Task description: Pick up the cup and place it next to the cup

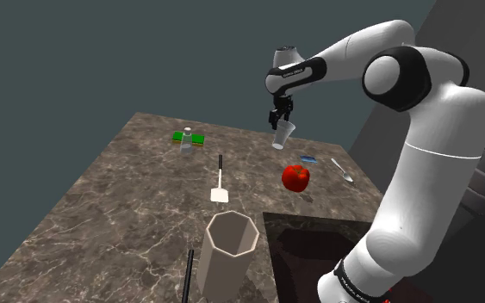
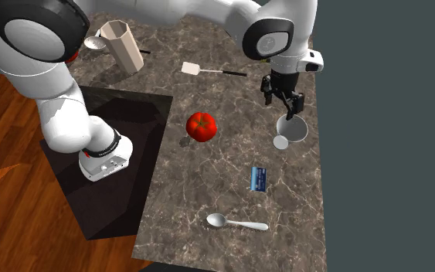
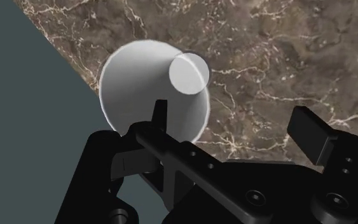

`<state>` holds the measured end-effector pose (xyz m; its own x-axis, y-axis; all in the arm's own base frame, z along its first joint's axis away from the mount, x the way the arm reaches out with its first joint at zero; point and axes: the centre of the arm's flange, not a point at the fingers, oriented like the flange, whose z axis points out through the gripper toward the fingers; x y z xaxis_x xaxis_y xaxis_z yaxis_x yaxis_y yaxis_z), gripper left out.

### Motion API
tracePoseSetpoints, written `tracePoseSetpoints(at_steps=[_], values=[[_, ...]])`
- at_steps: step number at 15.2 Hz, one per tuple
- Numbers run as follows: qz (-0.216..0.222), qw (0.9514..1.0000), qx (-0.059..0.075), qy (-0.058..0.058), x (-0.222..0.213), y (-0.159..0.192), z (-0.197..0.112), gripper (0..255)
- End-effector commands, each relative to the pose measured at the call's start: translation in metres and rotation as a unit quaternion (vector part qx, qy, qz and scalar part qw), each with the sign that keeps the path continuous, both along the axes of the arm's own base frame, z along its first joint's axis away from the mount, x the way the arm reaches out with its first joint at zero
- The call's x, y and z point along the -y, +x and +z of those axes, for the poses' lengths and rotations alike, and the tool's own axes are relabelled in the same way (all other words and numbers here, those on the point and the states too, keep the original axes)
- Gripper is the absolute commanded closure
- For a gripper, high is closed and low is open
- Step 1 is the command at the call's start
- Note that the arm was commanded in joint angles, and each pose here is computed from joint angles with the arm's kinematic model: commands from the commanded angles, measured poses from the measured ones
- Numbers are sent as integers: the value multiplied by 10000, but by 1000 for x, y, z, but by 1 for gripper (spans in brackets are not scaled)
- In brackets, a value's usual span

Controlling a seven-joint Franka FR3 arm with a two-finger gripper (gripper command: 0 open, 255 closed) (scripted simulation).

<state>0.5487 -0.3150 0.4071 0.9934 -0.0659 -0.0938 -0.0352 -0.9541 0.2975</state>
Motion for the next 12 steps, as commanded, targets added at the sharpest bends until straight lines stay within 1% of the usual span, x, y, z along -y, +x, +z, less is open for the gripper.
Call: tracePoseSetpoints(at_steps=[1, 8, 12], values=[[-21, 10000, 0, -57, 12, 10, -5, 0], [-21, 10000, 0, -57, 24, 5, -43, 0], [-21, 10000, 0, -57, 24, 5, -43, 0]])
